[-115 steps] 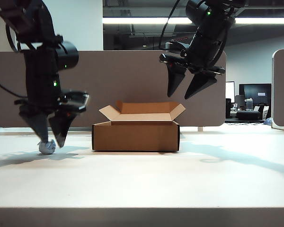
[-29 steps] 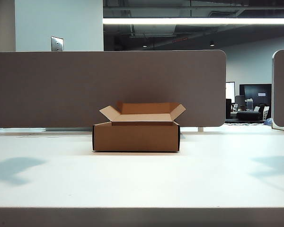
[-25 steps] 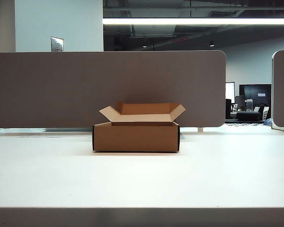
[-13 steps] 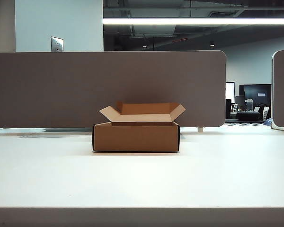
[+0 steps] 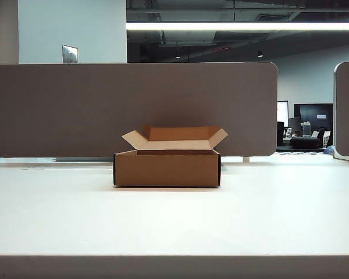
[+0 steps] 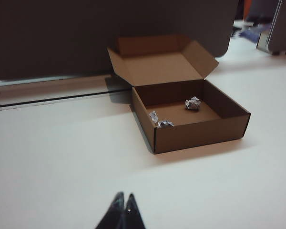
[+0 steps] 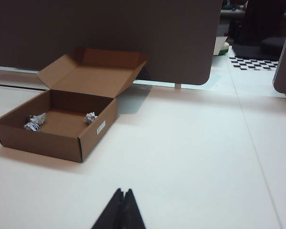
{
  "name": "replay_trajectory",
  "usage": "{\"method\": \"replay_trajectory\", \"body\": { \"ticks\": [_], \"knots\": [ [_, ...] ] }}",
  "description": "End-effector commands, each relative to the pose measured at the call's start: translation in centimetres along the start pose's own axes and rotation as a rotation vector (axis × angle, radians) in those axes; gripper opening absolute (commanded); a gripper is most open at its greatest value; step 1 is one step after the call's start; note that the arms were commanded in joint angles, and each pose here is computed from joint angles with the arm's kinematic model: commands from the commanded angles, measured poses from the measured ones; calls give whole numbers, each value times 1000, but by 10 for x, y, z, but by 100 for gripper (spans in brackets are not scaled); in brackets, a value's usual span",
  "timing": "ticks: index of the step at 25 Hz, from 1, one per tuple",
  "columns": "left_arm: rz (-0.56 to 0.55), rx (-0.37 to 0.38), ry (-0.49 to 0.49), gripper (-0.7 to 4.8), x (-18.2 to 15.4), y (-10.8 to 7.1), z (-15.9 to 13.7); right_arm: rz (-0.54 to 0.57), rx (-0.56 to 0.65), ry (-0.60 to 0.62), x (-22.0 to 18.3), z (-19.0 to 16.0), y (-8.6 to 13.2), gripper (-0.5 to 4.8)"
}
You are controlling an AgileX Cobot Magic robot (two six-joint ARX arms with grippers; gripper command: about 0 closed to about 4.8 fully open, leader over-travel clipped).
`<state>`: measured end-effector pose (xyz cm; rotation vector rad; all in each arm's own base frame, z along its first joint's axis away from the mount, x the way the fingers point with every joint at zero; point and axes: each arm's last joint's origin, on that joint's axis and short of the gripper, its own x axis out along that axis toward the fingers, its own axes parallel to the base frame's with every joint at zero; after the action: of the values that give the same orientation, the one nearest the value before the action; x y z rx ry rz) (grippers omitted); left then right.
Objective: Pick up all the paper balls on the table and put them in the paper box.
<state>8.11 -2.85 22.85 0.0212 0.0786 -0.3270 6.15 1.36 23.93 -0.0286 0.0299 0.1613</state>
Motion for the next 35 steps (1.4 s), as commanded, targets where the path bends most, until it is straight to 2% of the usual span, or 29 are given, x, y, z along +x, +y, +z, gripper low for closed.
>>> {"method": "replay_trajectory", "body": {
  "ticks": [1,5,11,14,17,19,22,25,27,35],
  "knots": [
    [10,-1,-42,-6,-2,0,-18,54,0,-7,8,-8,3,-1],
    [11,-18,-49,-6,2,0,-30,62,2,-19,17,-24,4,-1],
    [38,-28,-109,-6,9,1,-41,48,-2,28,26,-50,5,-1],
    [77,-33,-102,-6,13,2,-51,48,-3,37,31,-62,6,-1],
    [77,-73,-92,-6,16,2,-61,47,-2,32,34,-72,7,-1],
    [81,-66,-83,-6,17,2,-62,47,-2,33,36,-77,7,-1],
    [113,-18,-81,-6,16,3,-62,48,-10,56,37,-83,7,-1],
    [229,-17,-78,-1,16,6,-62,50,-10,66,36,-84,7,-1],
    [266,-16,-64,9,16,7,-64,50,-10,71,36,-84,7,-1],
    [273,-16,-58,9,16,7,-64,50,-10,71,36,-84,7,-1]
  ]
}}
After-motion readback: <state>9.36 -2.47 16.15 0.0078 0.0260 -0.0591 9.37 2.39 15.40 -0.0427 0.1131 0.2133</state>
